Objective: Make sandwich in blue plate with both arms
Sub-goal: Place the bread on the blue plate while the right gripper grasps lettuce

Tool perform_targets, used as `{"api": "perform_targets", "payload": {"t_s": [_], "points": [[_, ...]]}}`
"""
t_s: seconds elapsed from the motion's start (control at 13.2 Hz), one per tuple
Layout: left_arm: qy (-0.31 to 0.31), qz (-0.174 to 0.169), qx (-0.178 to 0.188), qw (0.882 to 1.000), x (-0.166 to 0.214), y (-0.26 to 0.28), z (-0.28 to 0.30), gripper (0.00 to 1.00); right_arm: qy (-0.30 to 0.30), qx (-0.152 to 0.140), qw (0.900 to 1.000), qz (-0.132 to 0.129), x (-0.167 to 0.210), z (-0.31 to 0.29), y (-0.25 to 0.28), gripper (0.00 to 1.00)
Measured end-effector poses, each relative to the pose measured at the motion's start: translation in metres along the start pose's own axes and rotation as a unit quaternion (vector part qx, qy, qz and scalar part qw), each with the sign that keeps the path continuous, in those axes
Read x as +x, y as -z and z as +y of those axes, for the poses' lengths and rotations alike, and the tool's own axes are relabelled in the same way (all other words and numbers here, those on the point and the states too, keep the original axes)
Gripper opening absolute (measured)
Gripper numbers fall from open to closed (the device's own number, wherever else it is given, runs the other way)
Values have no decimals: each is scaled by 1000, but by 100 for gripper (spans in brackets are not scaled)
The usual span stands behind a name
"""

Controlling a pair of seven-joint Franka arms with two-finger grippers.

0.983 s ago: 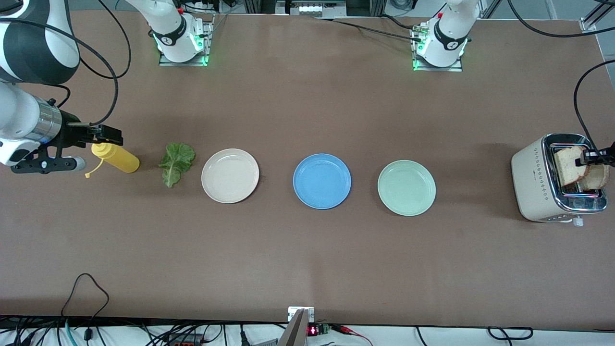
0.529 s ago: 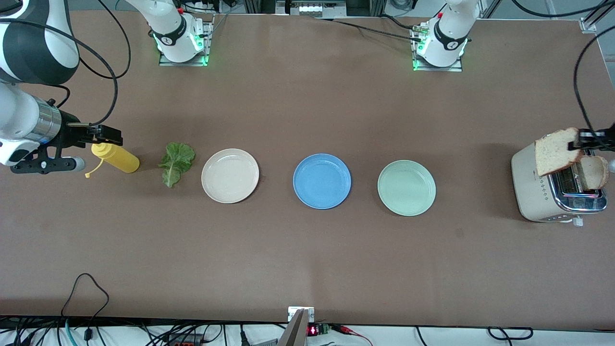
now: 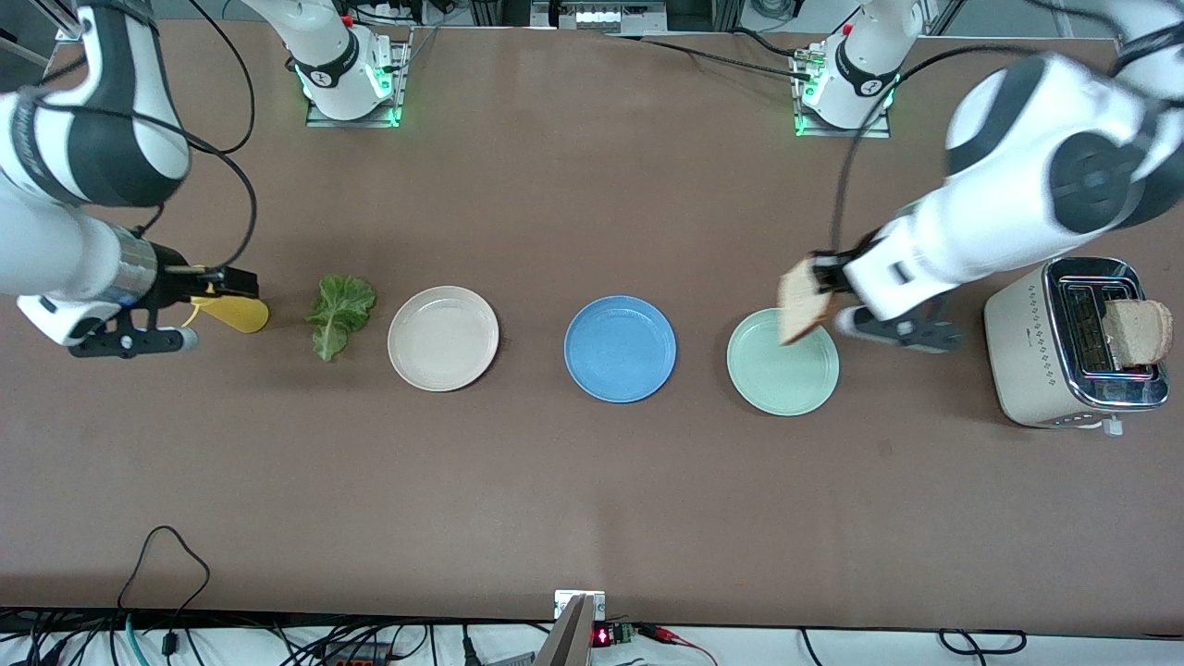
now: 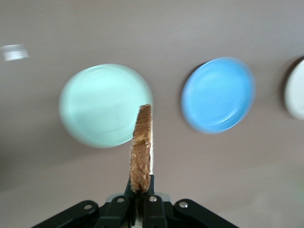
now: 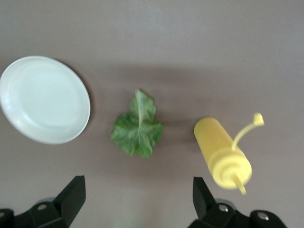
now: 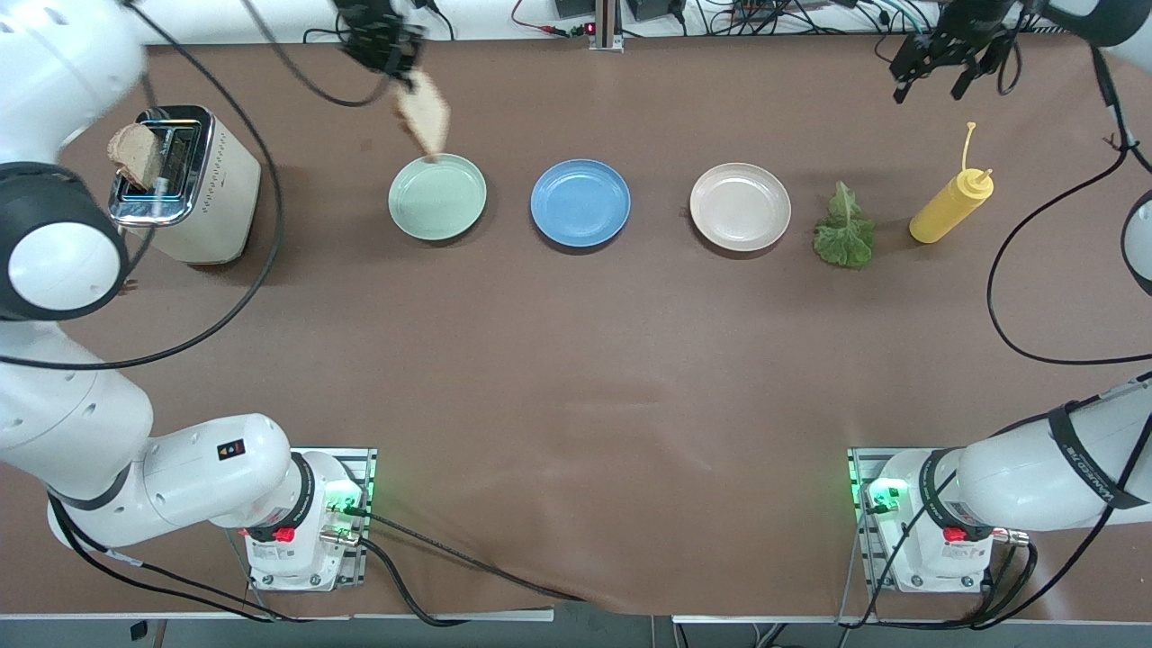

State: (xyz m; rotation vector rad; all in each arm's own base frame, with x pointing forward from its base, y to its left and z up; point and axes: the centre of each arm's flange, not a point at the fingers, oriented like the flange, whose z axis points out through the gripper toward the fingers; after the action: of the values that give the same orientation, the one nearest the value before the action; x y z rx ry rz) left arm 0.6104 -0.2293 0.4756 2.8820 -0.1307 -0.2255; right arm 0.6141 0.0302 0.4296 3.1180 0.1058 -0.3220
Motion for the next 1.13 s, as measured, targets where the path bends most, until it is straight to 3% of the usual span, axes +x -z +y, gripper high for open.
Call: {"api": "perform_targets", "payload": {"t_s": [0.3, 0.53, 0.76, 1.13], "points": [[49, 30, -82, 995, 35, -99, 66, 7, 3, -1, 1000, 20, 1, -4, -76, 100], [82, 38, -119, 989, 43, -147, 92, 7, 10, -3, 998, 56, -7, -12, -125, 100], [93, 32, -132, 986, 38, -177, 112, 7, 7, -4, 997, 81, -20, -17, -167, 100], [101, 9, -132, 986, 37, -211, 109, 7, 2, -5, 995, 98, -24, -19, -205, 100]]}}
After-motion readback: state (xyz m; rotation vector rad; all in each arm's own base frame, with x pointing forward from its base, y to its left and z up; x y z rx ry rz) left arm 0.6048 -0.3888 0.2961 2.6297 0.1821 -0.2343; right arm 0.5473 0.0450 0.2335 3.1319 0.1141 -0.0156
